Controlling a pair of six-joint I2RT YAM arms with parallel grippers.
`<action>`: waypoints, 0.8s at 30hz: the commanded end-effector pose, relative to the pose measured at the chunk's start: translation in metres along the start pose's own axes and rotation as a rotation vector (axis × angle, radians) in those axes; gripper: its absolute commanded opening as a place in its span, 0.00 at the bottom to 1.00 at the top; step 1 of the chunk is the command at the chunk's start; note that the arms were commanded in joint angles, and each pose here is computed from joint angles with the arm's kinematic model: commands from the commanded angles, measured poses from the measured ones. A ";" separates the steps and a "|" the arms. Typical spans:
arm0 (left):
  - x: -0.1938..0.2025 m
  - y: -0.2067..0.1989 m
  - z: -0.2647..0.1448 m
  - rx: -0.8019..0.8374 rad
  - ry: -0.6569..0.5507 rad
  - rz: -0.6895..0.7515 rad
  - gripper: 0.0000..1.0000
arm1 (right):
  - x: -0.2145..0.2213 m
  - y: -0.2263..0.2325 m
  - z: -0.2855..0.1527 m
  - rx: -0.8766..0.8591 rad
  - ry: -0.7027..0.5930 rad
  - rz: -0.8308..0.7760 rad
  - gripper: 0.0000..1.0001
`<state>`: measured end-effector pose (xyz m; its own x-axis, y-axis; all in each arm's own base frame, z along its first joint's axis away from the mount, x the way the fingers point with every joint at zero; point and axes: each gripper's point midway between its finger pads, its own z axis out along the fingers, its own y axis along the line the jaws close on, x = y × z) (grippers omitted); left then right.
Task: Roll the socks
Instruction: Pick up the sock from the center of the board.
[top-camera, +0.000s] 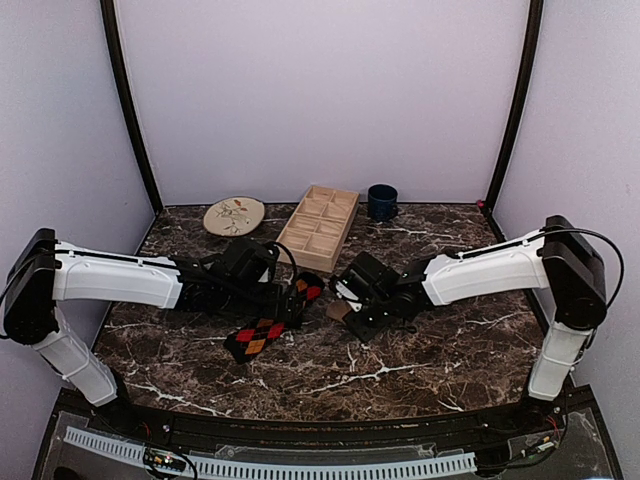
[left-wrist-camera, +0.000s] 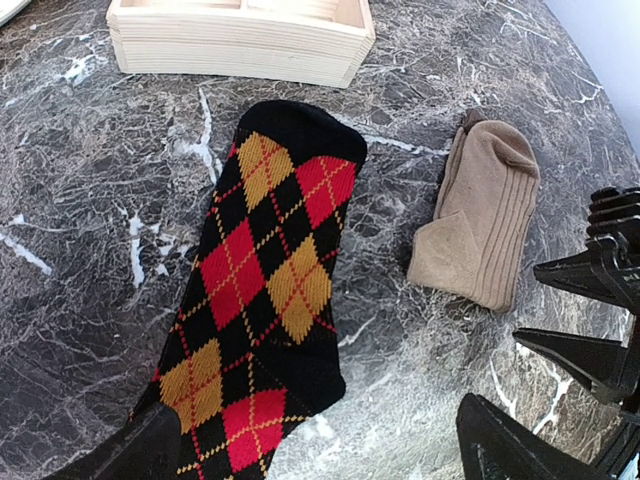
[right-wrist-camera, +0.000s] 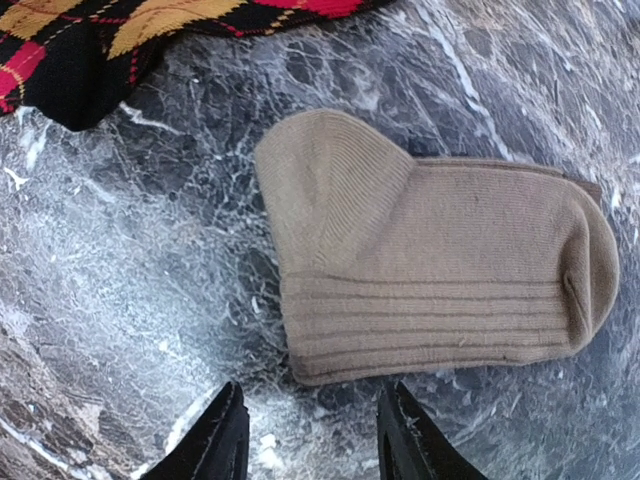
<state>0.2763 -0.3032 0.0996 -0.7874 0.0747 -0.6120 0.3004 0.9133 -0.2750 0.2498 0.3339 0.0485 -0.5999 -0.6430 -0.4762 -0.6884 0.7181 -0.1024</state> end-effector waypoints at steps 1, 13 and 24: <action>-0.004 0.004 -0.007 -0.004 -0.018 -0.003 0.99 | -0.002 0.002 0.007 0.023 0.010 -0.044 0.43; -0.004 0.004 -0.005 -0.005 -0.017 0.004 0.99 | -0.010 0.007 0.017 0.018 0.020 -0.079 0.40; -0.005 0.004 -0.003 -0.003 -0.019 0.004 0.99 | 0.008 0.006 0.028 0.021 0.071 -0.092 0.33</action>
<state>0.2779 -0.3018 0.0996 -0.7874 0.0715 -0.6123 0.2966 0.9146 -0.2747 0.2555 0.3409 0.0286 -0.5674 -0.7085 -0.4196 -0.7257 0.6710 -0.1517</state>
